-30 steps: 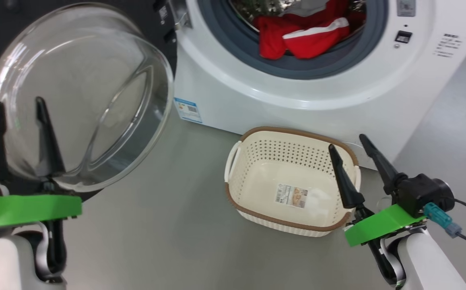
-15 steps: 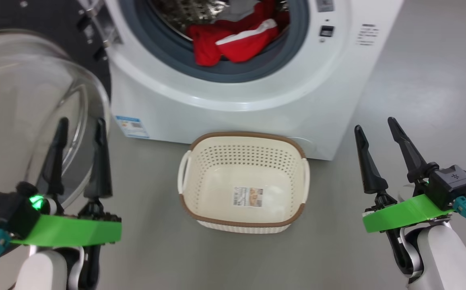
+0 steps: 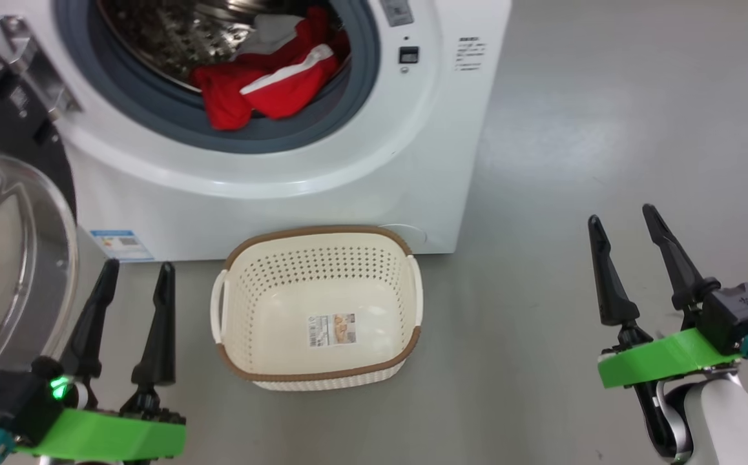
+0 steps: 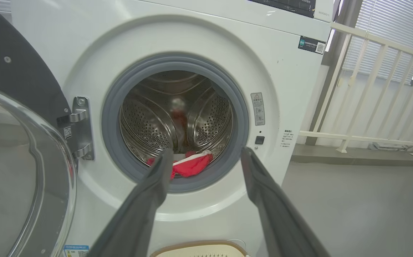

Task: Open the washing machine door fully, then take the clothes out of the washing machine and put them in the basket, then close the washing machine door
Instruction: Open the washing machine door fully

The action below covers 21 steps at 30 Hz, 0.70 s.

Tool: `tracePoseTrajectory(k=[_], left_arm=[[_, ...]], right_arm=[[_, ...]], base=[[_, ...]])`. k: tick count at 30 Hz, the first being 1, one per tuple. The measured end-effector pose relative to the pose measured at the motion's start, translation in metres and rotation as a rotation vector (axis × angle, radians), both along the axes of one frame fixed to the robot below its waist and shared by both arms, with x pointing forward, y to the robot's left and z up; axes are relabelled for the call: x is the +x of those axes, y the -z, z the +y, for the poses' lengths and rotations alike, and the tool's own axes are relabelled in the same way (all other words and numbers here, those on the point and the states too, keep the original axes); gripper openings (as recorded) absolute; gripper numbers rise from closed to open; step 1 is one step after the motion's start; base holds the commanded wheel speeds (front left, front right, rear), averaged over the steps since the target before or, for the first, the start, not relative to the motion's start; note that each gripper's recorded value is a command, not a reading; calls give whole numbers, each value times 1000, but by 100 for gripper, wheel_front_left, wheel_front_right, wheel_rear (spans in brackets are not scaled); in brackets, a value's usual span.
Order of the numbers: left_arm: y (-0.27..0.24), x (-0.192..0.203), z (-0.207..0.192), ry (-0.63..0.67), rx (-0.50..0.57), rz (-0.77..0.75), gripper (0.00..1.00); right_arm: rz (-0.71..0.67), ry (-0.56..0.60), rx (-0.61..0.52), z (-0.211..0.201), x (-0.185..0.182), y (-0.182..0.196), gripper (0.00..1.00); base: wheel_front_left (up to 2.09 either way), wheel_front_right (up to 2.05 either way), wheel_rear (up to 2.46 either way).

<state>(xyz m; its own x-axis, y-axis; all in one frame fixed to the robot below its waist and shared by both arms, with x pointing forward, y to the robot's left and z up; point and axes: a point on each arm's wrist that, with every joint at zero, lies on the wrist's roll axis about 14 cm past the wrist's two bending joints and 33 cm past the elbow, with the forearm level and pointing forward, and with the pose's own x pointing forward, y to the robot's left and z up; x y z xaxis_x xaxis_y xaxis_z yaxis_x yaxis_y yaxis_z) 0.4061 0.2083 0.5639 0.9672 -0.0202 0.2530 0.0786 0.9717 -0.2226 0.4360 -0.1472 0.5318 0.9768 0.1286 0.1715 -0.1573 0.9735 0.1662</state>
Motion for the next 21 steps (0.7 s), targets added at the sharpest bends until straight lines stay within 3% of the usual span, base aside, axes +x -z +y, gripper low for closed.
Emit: tracePoseTrajectory(k=[21], left_arm=[[34, -49, -1, 26, 44, 110, 100]], right_arm=[[-20, 114, -45, -40, -62, -9, 100]], base=[[0, 0, 0]])
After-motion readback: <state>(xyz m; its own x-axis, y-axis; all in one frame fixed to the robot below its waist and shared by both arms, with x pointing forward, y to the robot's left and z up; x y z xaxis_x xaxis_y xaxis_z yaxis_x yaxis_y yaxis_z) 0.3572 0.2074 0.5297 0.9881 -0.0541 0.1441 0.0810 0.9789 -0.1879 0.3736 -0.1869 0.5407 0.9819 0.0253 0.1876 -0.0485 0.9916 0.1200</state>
